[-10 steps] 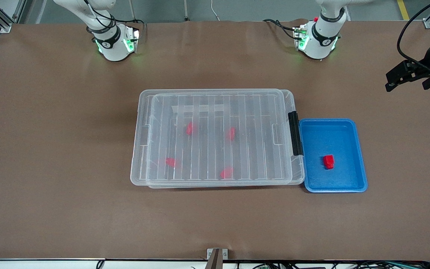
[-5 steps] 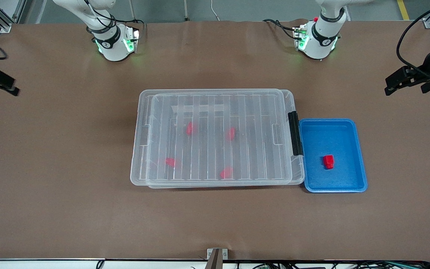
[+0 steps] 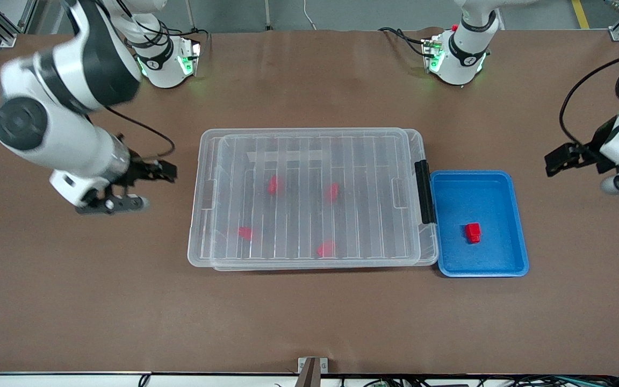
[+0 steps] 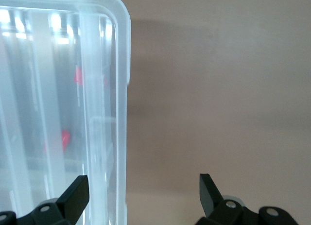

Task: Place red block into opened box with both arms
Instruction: 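Move the right gripper to the box corner while the left gripper reaches the tray, then grip the box edge with the right gripper while the left gripper lowers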

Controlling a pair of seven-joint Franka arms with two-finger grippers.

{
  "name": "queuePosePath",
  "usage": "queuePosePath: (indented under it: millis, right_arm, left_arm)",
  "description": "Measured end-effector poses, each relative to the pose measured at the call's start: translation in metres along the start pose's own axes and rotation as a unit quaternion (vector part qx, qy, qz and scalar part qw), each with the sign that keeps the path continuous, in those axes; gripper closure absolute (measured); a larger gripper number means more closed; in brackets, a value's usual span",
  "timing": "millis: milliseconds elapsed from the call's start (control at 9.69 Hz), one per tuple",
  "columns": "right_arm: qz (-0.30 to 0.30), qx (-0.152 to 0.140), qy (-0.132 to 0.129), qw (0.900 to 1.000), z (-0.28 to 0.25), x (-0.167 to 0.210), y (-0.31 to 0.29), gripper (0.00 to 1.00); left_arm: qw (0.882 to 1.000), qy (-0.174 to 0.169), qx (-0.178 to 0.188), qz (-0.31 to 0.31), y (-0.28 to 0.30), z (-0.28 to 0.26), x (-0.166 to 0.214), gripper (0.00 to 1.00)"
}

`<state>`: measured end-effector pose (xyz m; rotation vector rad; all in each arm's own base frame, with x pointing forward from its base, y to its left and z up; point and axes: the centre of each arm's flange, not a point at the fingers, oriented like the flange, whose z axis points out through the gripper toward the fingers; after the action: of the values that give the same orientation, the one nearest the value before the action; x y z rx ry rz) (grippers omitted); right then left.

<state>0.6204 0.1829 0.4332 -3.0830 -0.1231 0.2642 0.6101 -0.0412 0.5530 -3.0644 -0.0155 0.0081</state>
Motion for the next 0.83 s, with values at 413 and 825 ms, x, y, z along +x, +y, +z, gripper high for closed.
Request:
queuePosePath:
  millis: [413,825]
  right_arm:
    - [0.008,0.000,0.009,1.000,0.074,0.029,-0.004,0.00]
    - [0.002,-0.026,0.009,1.000,0.083,0.029,0.000,0.00]
  left_arm:
    - [0.999,0.023,-0.015,-0.017,0.001,0.155,0.010,0.00]
    - [0.999,0.020,-0.036,-0.015,0.014,0.270,0.022,0.02]
